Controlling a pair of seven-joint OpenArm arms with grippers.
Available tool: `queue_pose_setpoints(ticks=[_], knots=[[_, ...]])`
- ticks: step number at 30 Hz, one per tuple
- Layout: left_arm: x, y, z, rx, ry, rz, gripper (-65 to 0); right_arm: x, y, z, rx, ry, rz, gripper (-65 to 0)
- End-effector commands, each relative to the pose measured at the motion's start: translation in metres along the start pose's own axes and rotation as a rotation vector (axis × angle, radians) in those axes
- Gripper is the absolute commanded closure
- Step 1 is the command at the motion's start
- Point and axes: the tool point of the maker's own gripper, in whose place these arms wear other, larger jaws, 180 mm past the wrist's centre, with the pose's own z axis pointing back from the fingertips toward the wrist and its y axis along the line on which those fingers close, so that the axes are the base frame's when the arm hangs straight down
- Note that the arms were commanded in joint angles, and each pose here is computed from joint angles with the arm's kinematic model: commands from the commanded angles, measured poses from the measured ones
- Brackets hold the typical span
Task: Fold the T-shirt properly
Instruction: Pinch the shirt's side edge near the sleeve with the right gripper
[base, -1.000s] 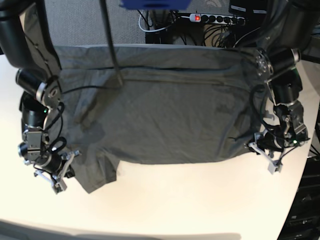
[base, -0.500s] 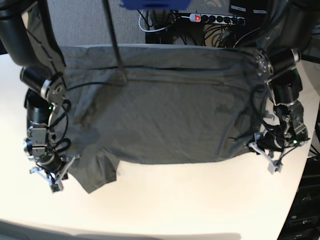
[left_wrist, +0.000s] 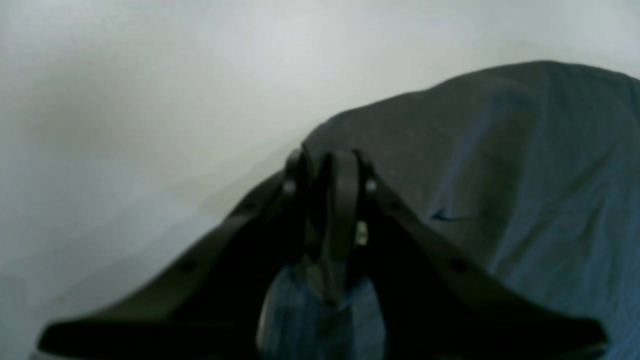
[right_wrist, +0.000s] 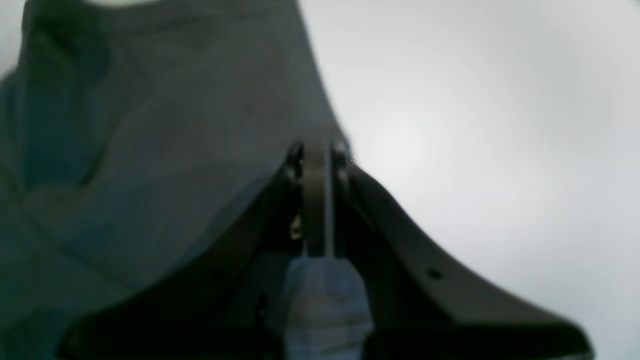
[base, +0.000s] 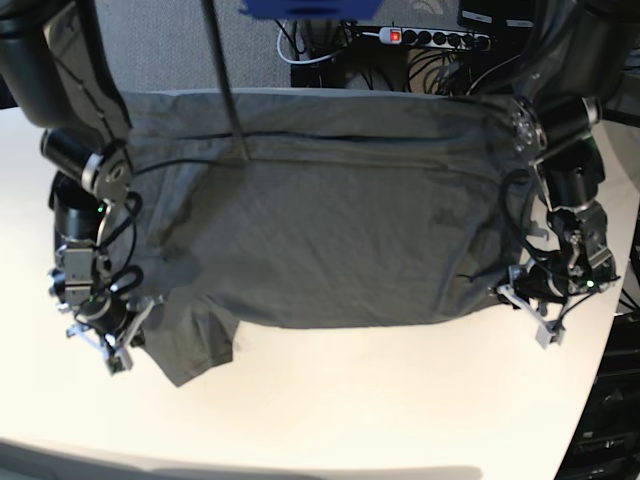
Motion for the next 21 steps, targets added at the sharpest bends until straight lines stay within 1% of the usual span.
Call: queue_pose_setpoints(ticks=[1, 5, 7, 15, 21], knots=[[0.009, 0.003, 0.004, 0.014, 0.0, -0.014, -8.2, 0.029, -0.02, 0.003, -0.038, -0.066, 0.005, -4.5], [0.009, 0.003, 0.004, 0.014, 0.0, -0.014, -8.2, 0.026, -0.022, 0.004, -0.039, -0.061, 0.005, -15.5], [0.009, 0.003, 0.004, 0.014, 0.0, -0.014, -8.2, 0.023, -0.022, 0.005, -0.041, -0.059, 0.006, -19.0], [0.009, 0.003, 0.004, 0.014, 0.0, -0.014, -8.2, 0.015, -0.042, 0.013, -0.072, -0.045, 0.015, -20.2], [0.009, 0.003, 0.004, 0.014, 0.0, -0.014, -8.2, 0.015, -0.045, 0.014, -0.075, -0.044, 0.016, -20.2]])
